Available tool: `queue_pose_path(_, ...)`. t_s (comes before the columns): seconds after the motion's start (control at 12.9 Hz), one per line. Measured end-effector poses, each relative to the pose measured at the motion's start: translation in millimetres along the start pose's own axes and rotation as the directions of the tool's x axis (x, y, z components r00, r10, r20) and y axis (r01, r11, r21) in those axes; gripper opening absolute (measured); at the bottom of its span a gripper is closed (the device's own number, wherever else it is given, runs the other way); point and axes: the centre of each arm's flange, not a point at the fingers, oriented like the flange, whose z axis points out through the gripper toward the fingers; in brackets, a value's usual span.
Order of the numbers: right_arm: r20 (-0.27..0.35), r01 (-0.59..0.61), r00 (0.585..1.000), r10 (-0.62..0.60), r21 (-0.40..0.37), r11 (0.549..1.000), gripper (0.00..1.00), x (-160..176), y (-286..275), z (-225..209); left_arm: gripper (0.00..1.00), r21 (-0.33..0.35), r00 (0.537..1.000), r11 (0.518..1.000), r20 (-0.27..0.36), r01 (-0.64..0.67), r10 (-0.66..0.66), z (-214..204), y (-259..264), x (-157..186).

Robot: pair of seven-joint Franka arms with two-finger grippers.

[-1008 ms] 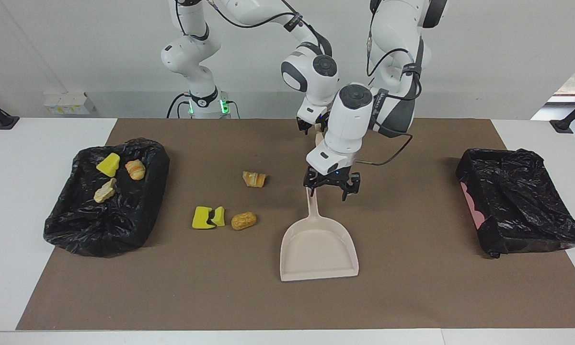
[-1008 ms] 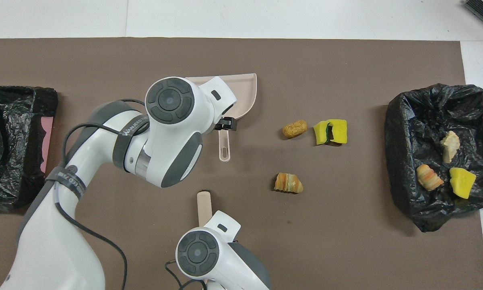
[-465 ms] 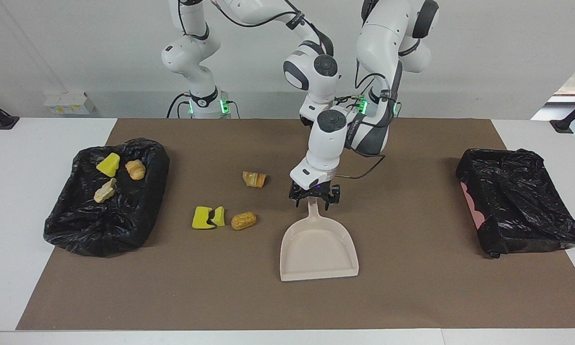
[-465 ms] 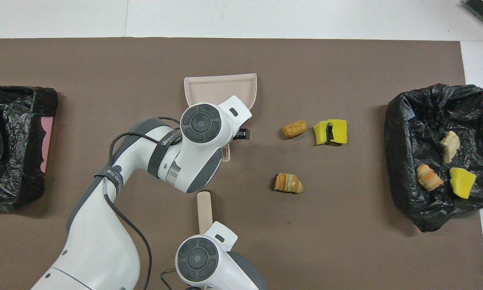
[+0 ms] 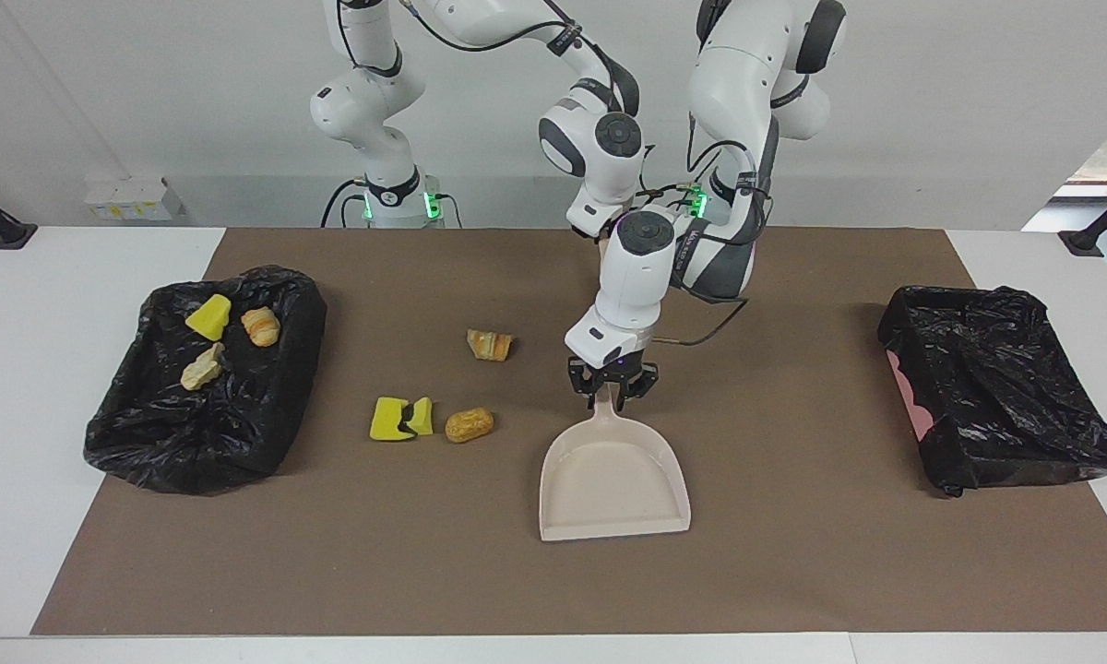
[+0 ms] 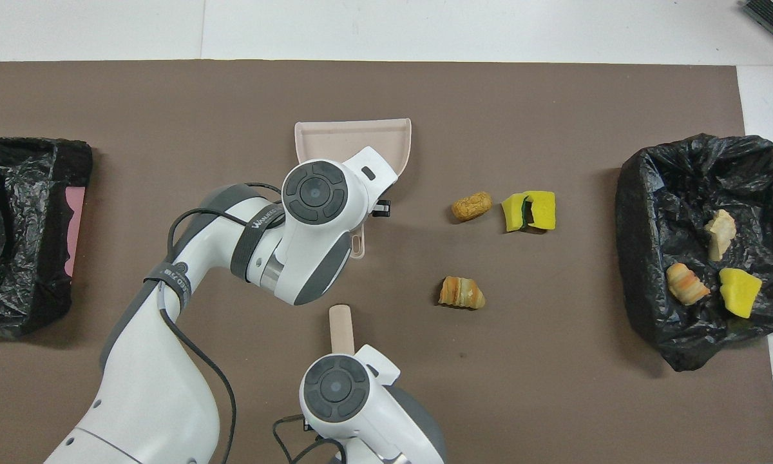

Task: Sweep and dump trash in bin
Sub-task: 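Grasp the brush with the right gripper and lift it toward the pieces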

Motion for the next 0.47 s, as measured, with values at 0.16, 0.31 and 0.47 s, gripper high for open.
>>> queue_pose_path(0.16,0.014,-0.068,0.998,0.068,0.014,0.998,0.26,15,37,-36,0.32,0.037,0.999,0.999,-0.036,-0.038,0.040,-7,-3,6)
queue_pose_path(0.31,0.016,-0.101,0.995,0.101,0.003,0.995,0.26,27,79,-67,0.32,0.063,0.995,0.996,-0.075,-0.062,0.066,-23,-13,15)
queue_pose_path(0.47,-0.007,-0.101,0.995,0.101,-0.019,0.995,0.26,41,120,-90,0.32,0.091,0.985,0.984,-0.063,-0.153,0.159,-51,-39,24)
